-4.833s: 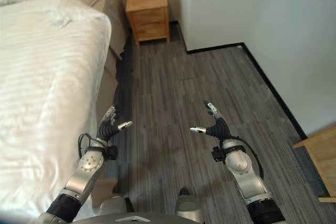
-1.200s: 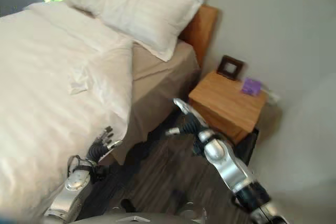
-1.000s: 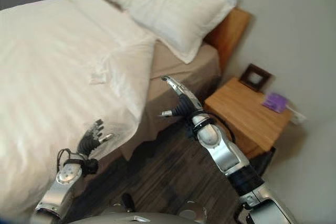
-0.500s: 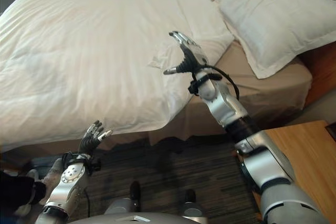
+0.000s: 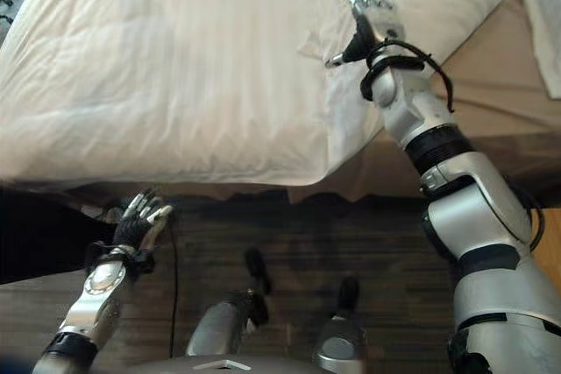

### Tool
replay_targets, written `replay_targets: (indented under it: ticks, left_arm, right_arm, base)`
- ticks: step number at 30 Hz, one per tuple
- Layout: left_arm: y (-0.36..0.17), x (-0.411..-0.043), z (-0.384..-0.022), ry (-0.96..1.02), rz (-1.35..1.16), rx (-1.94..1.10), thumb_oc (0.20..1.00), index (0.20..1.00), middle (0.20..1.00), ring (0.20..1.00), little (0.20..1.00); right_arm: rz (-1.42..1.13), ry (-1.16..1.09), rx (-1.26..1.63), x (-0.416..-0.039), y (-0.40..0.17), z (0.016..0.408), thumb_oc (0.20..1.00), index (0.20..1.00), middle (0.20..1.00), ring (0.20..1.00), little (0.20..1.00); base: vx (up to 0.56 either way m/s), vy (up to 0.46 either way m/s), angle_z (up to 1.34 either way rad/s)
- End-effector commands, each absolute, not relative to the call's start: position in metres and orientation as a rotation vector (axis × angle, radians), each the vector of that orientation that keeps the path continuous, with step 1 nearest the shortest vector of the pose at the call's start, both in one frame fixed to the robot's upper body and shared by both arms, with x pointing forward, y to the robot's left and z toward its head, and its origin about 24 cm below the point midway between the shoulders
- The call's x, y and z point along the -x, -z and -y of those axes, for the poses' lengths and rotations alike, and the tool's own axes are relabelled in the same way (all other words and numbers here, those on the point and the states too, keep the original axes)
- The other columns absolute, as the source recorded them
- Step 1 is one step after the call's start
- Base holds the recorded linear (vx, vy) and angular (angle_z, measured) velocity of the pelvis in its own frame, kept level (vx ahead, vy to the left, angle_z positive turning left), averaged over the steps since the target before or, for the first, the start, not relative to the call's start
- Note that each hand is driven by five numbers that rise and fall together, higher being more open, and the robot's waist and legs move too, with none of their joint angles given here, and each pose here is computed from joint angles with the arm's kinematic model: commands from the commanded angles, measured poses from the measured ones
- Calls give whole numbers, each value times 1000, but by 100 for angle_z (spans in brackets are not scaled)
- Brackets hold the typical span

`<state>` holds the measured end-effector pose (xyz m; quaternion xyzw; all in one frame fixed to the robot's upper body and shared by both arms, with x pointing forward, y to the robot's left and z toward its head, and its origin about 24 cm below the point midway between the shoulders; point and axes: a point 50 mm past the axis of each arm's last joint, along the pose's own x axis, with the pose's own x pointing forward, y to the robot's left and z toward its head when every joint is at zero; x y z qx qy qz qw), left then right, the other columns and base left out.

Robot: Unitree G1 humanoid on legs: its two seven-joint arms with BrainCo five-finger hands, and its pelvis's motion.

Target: Making the bed.

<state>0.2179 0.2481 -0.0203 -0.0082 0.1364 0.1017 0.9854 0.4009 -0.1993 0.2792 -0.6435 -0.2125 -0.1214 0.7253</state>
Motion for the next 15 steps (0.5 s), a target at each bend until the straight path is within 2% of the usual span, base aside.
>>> replay_targets:
  ticks: [1, 15]
  left_arm:
    - [-45, -251, -284, -240, -12, -91, 1000, 1000, 1000, 1000, 1000]
    - [-70, -261, -271, -161, 108, -105, 1000, 1000, 1000, 1000, 1000]
  right_arm:
    - [714, 463, 1505, -390, -371, 178, 1000, 1000, 1000, 1000, 1000]
    - [678, 659, 1578, -375, -413, 219, 1000, 1000, 1000, 1000, 1000]
  base:
    - [86, -15, 1]
    - [-12, -23, 1]
